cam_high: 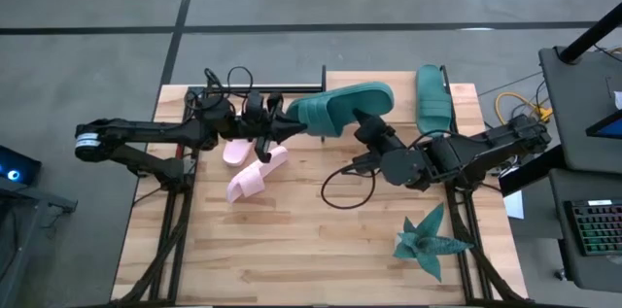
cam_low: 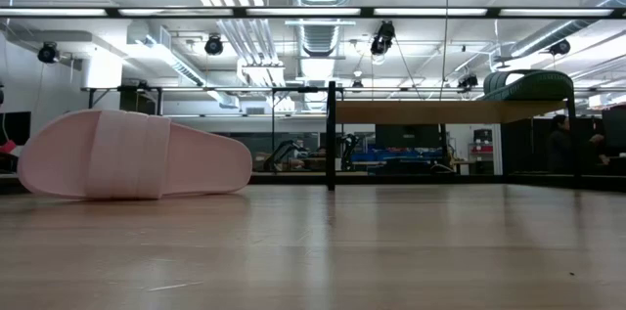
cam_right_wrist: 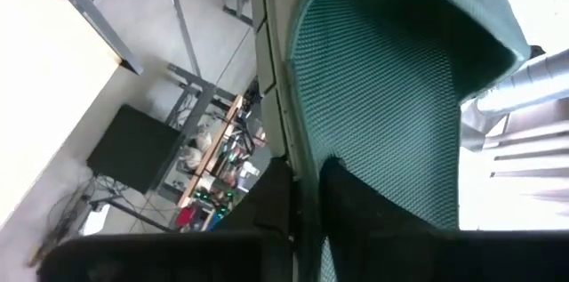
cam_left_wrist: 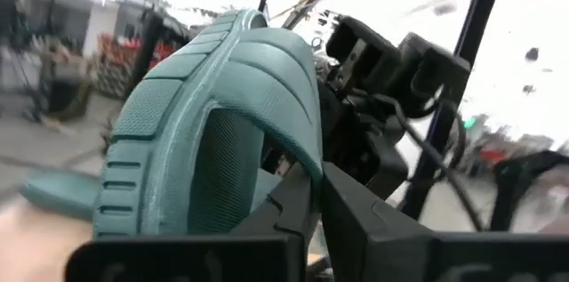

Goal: Pick and place slides into the shelf
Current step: Put the green slide on the shelf

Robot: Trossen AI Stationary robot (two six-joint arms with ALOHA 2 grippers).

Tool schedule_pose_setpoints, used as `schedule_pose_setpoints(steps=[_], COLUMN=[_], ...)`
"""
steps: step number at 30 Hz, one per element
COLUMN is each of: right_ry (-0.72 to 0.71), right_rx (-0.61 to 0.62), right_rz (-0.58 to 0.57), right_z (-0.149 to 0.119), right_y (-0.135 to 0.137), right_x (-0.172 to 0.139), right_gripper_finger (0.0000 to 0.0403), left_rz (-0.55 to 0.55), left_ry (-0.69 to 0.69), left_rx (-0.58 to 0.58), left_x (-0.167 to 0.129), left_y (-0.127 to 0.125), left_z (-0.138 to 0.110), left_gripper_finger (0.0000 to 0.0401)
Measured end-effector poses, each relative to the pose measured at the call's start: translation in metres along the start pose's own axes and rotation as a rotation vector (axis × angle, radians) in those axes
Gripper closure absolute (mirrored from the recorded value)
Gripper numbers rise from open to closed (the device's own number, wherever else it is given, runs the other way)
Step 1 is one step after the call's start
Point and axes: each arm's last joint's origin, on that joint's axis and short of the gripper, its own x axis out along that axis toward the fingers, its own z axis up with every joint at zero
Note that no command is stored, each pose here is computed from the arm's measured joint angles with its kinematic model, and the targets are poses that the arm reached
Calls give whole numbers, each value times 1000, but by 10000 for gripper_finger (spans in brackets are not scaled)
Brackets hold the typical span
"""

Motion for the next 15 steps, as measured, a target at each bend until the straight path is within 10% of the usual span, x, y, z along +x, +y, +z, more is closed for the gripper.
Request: schedule_pose_setpoints(steps=[15], right_ry=[-208], right_rx=[359], right_rz=[-10], right_z=[-86], right_y=[-8], right_x=[-26], right_gripper_finger=[373], left_rz=[-90], left_ry=[-106], left_rx=[400], left_x=[-8], left_y=[-11], left_z=[19], left_gripper_finger=[225])
